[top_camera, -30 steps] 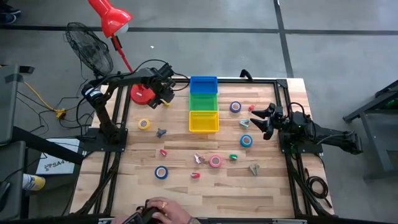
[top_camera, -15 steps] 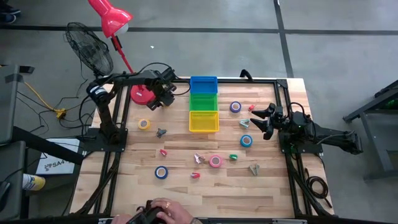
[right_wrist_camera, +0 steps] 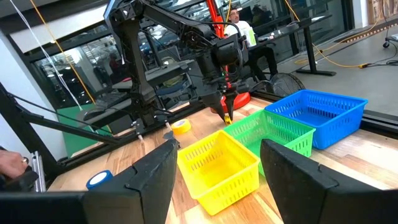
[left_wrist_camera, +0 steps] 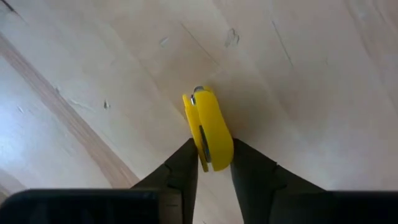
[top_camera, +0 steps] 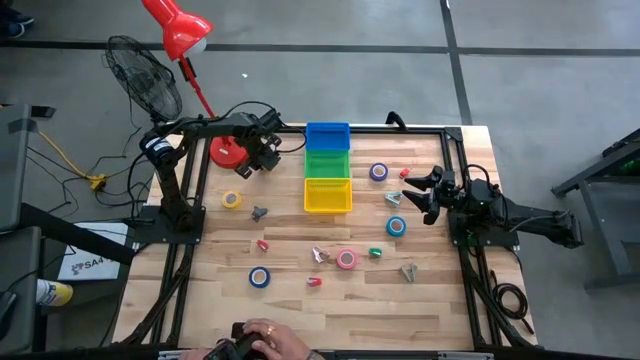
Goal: Pick and place Stapler, Stapler remover, tape
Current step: Put the yellow stapler into the blue bin
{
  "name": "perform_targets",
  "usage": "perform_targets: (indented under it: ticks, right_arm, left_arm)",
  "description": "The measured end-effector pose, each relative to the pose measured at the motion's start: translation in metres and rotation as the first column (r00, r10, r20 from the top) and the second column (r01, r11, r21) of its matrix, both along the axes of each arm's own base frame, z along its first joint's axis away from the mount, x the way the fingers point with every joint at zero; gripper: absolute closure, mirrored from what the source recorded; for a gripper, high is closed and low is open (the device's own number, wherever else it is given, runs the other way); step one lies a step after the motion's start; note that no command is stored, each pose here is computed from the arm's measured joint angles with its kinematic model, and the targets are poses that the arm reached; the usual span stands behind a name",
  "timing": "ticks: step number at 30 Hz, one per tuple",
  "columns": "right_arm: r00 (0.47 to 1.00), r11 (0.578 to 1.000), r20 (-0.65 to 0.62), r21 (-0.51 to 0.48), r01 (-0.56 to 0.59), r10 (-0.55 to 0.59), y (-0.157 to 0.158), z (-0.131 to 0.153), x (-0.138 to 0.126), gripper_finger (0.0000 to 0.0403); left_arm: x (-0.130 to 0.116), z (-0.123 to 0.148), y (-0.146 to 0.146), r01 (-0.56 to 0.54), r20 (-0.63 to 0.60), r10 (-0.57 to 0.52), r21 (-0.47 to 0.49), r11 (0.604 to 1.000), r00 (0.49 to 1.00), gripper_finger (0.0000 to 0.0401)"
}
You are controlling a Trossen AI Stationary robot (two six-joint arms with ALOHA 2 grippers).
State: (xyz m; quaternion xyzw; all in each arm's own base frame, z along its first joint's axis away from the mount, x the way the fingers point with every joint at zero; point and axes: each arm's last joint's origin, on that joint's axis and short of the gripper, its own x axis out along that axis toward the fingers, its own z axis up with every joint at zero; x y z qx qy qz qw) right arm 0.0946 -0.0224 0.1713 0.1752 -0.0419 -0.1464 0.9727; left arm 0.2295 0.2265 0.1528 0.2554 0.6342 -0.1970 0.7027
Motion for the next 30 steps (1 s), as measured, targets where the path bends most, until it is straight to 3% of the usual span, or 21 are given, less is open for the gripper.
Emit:
perform_targets:
  ticks: [17, 30]
  right_arm:
    - [1.0, 1.0, 0.0, 0.0, 0.0, 0.0, 0.0, 0.0, 0.0, 0.018]
    - [1.0, 1.0, 0.0, 0.0, 0.0, 0.0, 0.0, 0.0, 0.0, 0.018]
  left_arm:
    - [0.004, 0.003, -0.001, -0.092, 0.036, 0.093, -0.038, 0.995, 0.995, 0.0325]
    - [0.034, 0.061, 0.026, -0.246, 0.236, 0.225, 0.063, 0.967, 0.945, 0.0326]
